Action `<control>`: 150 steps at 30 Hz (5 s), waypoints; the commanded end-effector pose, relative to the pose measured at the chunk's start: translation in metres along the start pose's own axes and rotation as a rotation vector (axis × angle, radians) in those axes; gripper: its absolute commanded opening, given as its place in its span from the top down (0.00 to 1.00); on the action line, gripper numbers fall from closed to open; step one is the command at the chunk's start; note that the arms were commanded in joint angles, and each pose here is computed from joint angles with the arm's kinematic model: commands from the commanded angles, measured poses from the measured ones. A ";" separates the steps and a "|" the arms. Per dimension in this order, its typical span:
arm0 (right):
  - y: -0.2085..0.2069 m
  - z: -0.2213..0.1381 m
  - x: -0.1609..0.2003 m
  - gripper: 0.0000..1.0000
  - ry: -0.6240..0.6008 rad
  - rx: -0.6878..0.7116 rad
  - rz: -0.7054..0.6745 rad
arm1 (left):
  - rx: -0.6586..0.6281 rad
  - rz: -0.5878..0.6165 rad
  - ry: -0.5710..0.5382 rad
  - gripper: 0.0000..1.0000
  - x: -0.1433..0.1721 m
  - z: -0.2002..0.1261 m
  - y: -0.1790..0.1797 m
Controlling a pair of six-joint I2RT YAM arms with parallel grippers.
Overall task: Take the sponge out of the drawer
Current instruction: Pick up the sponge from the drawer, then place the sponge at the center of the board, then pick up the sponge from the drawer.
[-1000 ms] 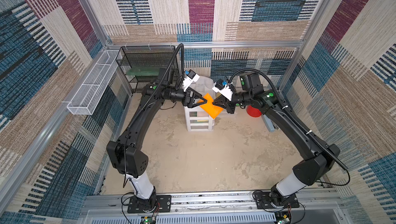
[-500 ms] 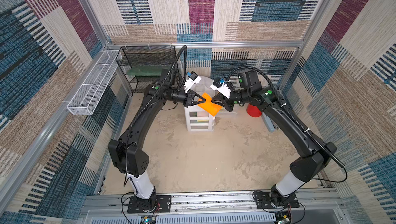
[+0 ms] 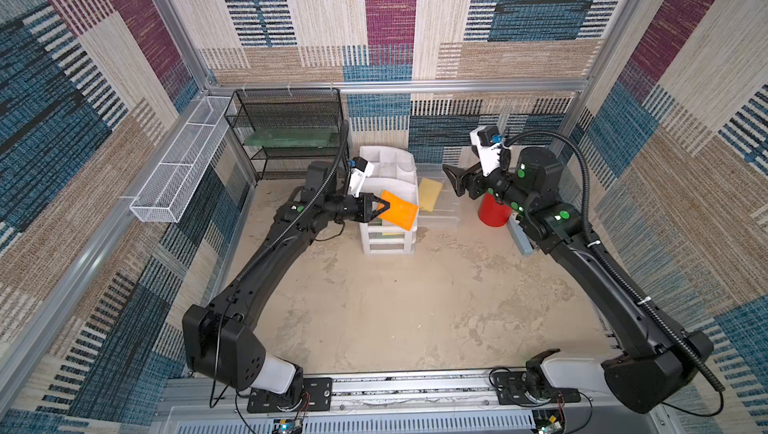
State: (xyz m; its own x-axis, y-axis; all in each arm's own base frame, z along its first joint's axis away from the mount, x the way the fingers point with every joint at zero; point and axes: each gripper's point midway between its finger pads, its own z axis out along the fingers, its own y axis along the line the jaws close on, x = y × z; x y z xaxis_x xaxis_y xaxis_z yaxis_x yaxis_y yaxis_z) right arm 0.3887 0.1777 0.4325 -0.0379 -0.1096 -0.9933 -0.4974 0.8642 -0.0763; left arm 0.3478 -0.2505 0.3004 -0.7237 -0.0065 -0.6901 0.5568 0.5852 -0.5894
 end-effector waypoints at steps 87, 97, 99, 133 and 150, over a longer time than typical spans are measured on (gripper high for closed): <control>-0.065 -0.123 0.055 0.00 -0.222 0.400 0.355 | -0.399 -0.558 0.235 0.48 0.222 0.236 0.009; -0.066 -0.121 0.058 0.01 -0.209 0.409 0.349 | -0.404 -0.475 0.169 0.33 0.195 0.214 -0.002; -0.068 -0.121 0.061 0.01 -0.204 0.419 0.346 | -0.401 -0.435 0.150 0.25 0.184 0.203 -0.008; -0.030 0.153 0.145 0.13 0.592 -0.121 0.075 | -0.234 0.282 -0.395 0.21 -0.057 -0.045 -0.006; -0.009 0.172 0.230 0.20 0.779 -0.234 -0.018 | -0.256 0.192 -0.441 0.20 -0.052 -0.063 0.028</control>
State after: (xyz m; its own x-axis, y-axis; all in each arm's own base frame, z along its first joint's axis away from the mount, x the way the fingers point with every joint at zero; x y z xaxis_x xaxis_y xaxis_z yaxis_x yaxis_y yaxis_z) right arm 0.5378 0.2256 0.1961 -0.5821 -0.4825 -0.6545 -0.6495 0.7602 0.0172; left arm 0.3763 -0.1799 0.3359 -0.3721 -0.1546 -0.9152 0.4813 0.8110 -0.3327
